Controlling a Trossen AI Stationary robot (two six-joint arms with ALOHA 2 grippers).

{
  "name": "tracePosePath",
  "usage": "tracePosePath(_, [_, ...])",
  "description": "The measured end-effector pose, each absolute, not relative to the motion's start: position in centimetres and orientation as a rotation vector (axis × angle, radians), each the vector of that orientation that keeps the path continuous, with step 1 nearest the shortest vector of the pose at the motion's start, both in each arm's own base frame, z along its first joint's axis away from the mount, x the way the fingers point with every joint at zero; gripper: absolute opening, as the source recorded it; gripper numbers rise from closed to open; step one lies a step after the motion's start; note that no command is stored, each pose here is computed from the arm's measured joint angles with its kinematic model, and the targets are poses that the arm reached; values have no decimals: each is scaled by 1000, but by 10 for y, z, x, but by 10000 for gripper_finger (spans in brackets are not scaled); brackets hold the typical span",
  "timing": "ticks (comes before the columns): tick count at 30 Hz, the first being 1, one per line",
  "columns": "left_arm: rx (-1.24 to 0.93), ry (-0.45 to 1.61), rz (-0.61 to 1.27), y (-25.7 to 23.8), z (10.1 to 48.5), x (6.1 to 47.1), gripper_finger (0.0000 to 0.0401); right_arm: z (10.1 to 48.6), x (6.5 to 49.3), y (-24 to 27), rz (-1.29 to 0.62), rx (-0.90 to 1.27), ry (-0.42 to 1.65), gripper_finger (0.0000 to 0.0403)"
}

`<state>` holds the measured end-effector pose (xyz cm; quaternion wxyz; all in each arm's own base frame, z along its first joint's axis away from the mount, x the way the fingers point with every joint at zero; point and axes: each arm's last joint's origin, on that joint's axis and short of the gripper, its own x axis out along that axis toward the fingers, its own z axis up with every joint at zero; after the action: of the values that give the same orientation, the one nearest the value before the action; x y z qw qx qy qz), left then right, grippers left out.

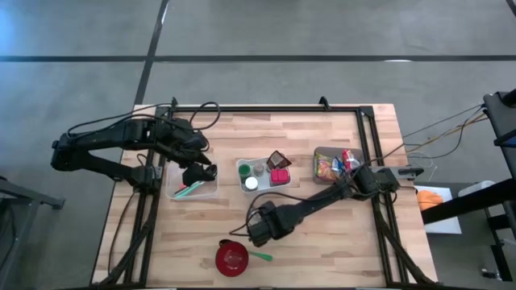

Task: Pick & Place Food Item
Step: Put the green seasoning can into the white bin

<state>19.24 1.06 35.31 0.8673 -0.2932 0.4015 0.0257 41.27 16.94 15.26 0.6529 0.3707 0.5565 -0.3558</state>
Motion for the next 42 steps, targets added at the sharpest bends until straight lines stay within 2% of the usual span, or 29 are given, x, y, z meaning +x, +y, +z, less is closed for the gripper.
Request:
tracePosePath(8, [-665,844,55,10,353,194,370,184,401,177,-748,788,1211,246])
tracePosePath(12, [-787,844,92,11,350,203,370,209,392,180,-717,710,1121,246])
tracePosePath(15, [-883,829,114,12,347,216,370,225,387,181,-658,597,1064,246])
tracePosePath(19, [-1004,798,26,11,344,241,370,244,382,177,-601,448,1005,246])
tracePosePath(28, [-1097,778,49,14,325,278,370,288,369,158,-626,355,838,246])
tracePosePath(42, [-1162,773,17,11,303,314,370,303,371,148,-581,287,801,246])
